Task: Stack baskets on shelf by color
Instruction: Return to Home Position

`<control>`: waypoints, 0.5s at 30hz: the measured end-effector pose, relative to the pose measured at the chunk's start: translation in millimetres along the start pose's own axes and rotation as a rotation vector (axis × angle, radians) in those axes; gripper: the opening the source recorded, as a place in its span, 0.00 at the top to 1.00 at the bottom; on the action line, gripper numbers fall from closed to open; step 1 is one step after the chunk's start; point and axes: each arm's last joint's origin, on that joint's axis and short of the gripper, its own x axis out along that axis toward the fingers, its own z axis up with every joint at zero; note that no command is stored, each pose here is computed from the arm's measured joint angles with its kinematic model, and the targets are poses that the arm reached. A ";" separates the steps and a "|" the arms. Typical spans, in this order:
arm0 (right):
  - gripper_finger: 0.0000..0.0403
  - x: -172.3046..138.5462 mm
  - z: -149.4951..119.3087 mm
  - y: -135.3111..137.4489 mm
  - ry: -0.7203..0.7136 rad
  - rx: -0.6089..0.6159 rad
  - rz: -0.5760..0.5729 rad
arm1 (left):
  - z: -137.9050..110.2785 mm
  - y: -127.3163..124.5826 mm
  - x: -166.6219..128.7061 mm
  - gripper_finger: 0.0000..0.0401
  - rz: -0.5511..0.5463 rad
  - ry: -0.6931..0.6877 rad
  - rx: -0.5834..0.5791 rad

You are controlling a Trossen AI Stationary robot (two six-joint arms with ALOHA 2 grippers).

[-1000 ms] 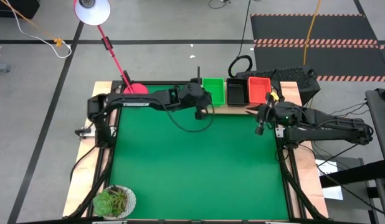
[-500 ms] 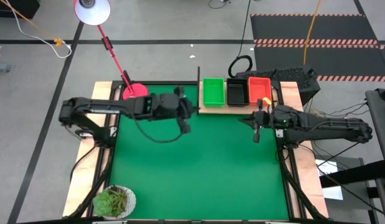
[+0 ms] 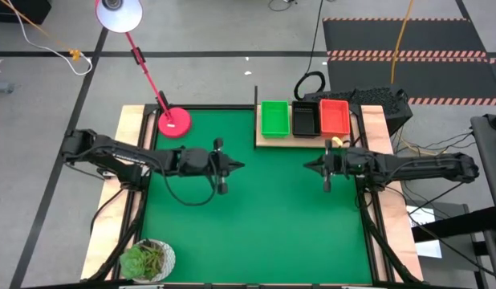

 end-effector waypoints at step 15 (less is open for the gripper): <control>1.00 3.3 -22.2 6.5 -0.232 -0.070 0.069 | -67.4 -7.6 -18.8 0.99 0.002 -0.135 -0.083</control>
